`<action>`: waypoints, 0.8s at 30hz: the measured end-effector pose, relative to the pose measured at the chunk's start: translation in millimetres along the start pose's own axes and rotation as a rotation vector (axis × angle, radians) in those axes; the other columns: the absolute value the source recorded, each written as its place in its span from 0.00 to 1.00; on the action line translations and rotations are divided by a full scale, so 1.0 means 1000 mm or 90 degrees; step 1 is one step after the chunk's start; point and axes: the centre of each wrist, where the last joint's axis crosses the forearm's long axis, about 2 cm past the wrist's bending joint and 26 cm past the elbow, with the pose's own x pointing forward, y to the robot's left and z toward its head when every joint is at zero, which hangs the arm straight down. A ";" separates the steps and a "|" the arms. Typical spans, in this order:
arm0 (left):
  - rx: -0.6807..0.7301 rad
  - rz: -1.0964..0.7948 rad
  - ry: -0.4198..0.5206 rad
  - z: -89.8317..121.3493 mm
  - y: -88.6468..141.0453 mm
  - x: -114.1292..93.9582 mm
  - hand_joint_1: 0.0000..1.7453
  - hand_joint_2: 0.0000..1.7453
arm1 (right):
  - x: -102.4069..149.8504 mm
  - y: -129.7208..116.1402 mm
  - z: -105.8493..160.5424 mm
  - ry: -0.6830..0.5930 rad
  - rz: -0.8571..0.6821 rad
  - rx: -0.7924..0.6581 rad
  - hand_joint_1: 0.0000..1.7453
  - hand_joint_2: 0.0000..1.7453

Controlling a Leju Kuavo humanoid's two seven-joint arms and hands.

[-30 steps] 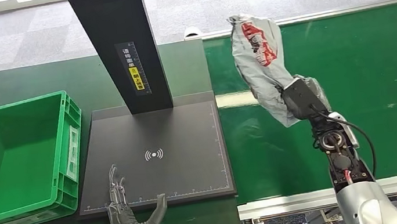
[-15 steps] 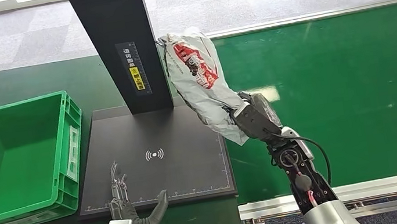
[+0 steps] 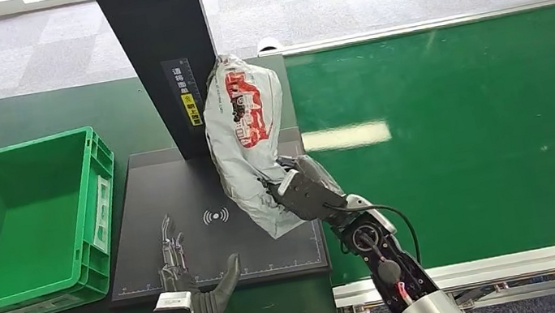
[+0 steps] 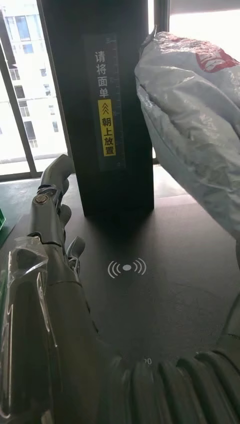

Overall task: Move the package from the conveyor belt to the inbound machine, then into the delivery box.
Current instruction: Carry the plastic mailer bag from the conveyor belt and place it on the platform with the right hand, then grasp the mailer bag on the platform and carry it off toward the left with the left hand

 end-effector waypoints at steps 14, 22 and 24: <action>-0.004 -0.038 0.019 0.024 0.019 -0.007 0.00 1.00 | -0.014 0.005 0.015 -0.015 -0.084 -0.045 0.00 1.00; -0.157 -0.085 -0.047 -0.010 0.038 -0.013 0.00 1.00 | -0.008 -0.002 0.032 -0.047 -0.111 -0.084 0.00 1.00; -0.194 -0.110 -0.049 -0.028 0.042 -0.011 0.00 1.00 | -0.004 -0.001 0.031 -0.057 -0.118 -0.078 0.00 1.00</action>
